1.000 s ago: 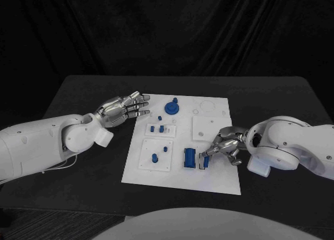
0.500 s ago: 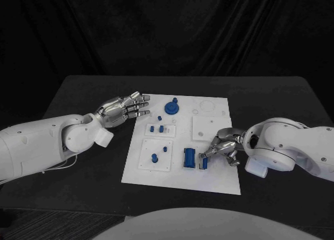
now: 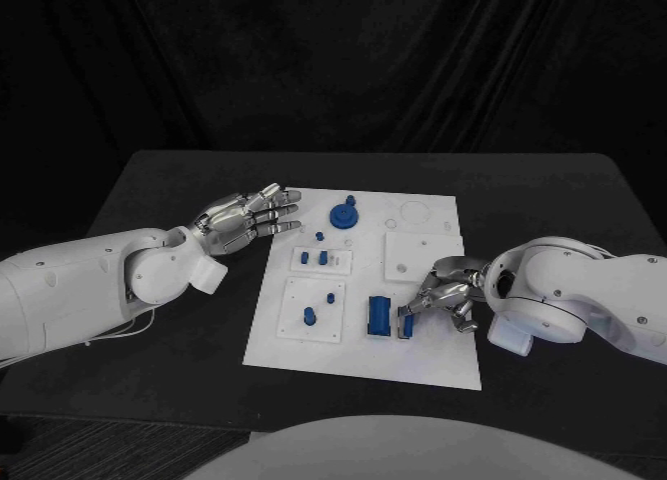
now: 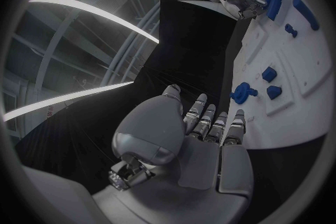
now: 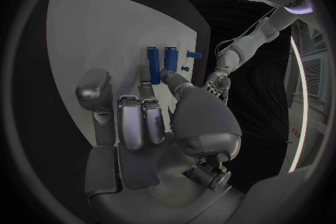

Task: Assemble the parts on the task board

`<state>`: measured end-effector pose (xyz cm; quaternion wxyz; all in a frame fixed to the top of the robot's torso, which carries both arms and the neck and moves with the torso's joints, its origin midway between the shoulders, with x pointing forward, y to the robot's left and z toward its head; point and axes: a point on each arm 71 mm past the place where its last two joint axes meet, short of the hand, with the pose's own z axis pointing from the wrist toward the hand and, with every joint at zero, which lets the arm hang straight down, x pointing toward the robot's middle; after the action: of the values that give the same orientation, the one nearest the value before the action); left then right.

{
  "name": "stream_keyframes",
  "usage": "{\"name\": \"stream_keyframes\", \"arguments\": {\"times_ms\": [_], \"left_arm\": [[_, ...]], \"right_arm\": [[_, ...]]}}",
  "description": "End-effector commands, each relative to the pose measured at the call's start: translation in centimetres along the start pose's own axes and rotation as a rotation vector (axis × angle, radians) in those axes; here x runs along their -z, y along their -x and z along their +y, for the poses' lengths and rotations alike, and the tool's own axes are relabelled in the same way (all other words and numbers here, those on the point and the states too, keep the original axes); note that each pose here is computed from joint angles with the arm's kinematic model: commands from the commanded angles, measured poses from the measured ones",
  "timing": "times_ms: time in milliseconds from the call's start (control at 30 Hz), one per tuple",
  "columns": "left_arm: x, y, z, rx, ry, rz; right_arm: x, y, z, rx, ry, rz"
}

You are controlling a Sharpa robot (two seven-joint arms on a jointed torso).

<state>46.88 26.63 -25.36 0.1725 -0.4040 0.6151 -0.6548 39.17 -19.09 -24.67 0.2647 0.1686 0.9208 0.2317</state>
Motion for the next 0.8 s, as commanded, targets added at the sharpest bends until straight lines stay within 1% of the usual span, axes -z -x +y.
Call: {"name": "stream_keyframes", "arguments": {"times_ms": [33,600,800], "left_arm": [[0.00,-0.15,0.03,0.009,-0.007,0.018],[-0.05,-0.12,0.08,0.010,-0.006,0.020],[-0.02,-0.08,0.09,0.009,-0.005,0.018]], "right_arm": [[-0.09,-0.02,-0.19,-0.001,-0.027,-0.011],[-0.32,-0.48,-0.10,0.026,-0.050,0.029],[-0.37,-0.60,-0.05,0.028,-0.051,0.034]]}}
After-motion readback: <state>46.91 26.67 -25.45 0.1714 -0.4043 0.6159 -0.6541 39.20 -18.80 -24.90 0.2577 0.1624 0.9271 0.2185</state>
